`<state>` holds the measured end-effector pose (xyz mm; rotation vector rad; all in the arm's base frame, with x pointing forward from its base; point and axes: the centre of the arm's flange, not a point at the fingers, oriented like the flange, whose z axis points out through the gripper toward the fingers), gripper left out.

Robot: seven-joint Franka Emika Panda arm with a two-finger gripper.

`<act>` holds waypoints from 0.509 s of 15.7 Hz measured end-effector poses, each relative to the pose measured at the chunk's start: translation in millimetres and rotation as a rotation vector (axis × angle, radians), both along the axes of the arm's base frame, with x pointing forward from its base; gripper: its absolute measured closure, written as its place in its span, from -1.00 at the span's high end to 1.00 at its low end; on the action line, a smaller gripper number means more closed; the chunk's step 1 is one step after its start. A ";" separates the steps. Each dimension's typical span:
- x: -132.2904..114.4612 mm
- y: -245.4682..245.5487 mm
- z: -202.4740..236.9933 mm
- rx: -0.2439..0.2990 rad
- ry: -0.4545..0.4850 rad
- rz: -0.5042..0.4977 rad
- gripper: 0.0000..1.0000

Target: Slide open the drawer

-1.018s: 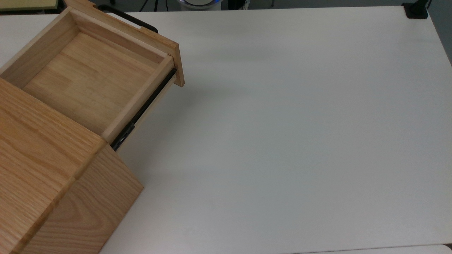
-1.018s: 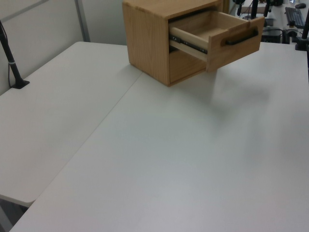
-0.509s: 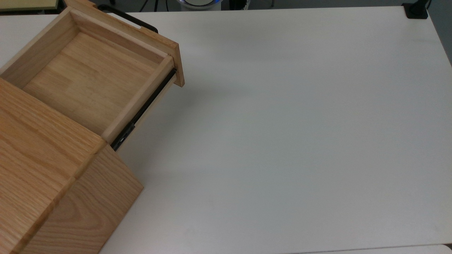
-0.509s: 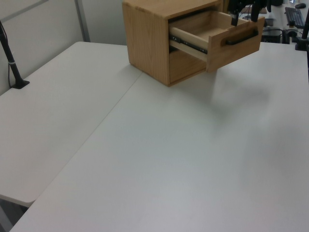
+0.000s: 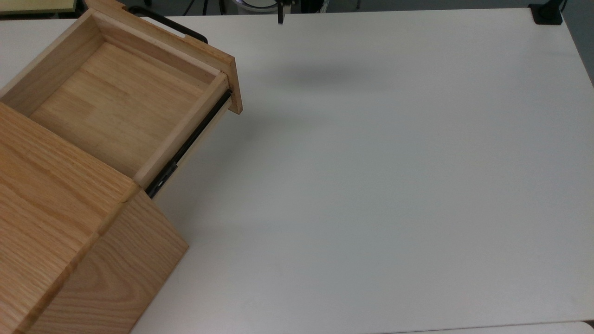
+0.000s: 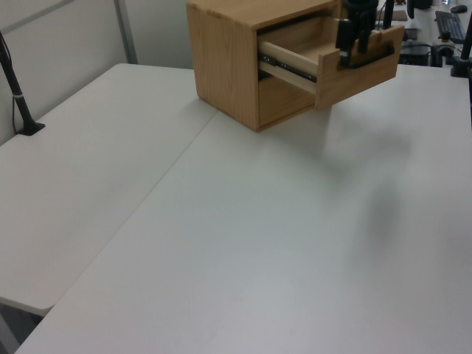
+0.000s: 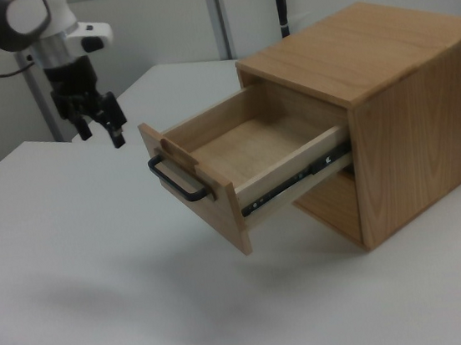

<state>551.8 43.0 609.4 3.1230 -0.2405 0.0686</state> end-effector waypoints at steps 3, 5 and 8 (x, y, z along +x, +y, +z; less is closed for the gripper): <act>18.3 -8.3 -16.8 0.000 -0.007 0.043 1.00; 23.9 -7.8 -24.5 -0.003 0.006 0.091 1.00; 25.4 -6.9 -23.9 -0.006 0.004 0.136 1.00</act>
